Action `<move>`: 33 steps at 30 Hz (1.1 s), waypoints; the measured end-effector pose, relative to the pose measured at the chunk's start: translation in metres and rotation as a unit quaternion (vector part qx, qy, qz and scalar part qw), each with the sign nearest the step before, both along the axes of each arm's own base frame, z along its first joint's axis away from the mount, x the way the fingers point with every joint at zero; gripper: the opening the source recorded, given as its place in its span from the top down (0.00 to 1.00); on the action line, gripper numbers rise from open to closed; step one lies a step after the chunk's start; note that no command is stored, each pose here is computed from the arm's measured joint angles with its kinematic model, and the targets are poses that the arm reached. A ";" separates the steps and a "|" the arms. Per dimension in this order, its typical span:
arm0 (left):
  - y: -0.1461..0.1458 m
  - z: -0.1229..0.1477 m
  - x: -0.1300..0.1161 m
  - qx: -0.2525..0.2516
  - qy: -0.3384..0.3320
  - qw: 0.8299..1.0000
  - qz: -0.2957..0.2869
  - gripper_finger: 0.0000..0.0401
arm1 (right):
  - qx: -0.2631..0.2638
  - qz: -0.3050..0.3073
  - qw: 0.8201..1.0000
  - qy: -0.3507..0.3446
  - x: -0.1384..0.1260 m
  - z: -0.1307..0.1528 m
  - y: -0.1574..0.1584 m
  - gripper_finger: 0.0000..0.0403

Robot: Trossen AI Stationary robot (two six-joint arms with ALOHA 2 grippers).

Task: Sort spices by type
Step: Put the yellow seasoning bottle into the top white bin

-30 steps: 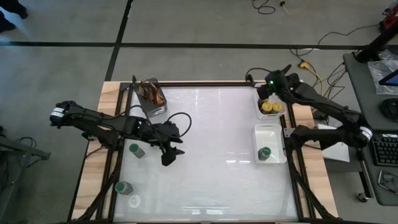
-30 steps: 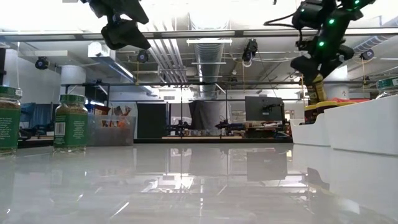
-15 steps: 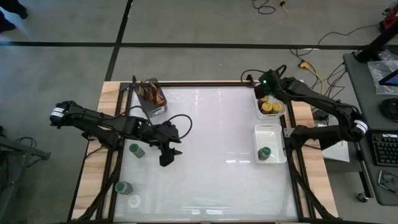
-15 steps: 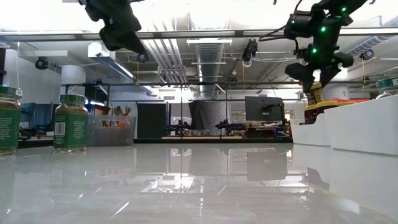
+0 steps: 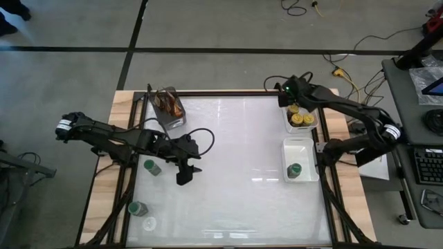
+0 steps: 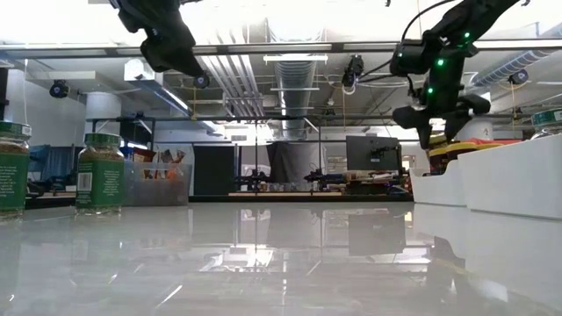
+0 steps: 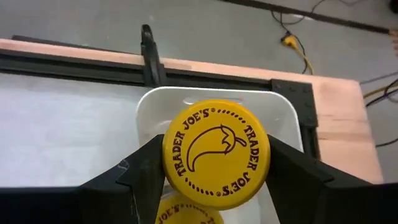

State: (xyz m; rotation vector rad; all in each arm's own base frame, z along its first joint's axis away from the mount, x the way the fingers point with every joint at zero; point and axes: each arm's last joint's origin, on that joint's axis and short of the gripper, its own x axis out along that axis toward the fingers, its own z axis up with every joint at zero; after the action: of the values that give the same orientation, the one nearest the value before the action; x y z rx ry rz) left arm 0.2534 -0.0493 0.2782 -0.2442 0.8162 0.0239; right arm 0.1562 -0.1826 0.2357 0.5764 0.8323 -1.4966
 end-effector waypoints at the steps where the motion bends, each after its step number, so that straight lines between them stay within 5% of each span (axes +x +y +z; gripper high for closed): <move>1: 0.000 0.000 0.000 -0.001 0.002 1.000 -0.001 0.40 | 0.002 -0.005 1.000 -0.001 0.000 -0.001 -0.001 0.44; 33: -0.004 0.000 -0.001 -0.031 0.008 0.999 -0.031 0.40 | 0.040 -0.047 0.997 -0.044 0.007 -0.028 -0.024 0.41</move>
State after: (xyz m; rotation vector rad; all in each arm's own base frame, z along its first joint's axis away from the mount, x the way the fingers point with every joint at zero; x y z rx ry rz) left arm 0.2524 -0.0531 0.2780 -0.2780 0.8410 -0.0587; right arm 0.1631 -0.2064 0.2079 0.7451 0.8094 -1.5170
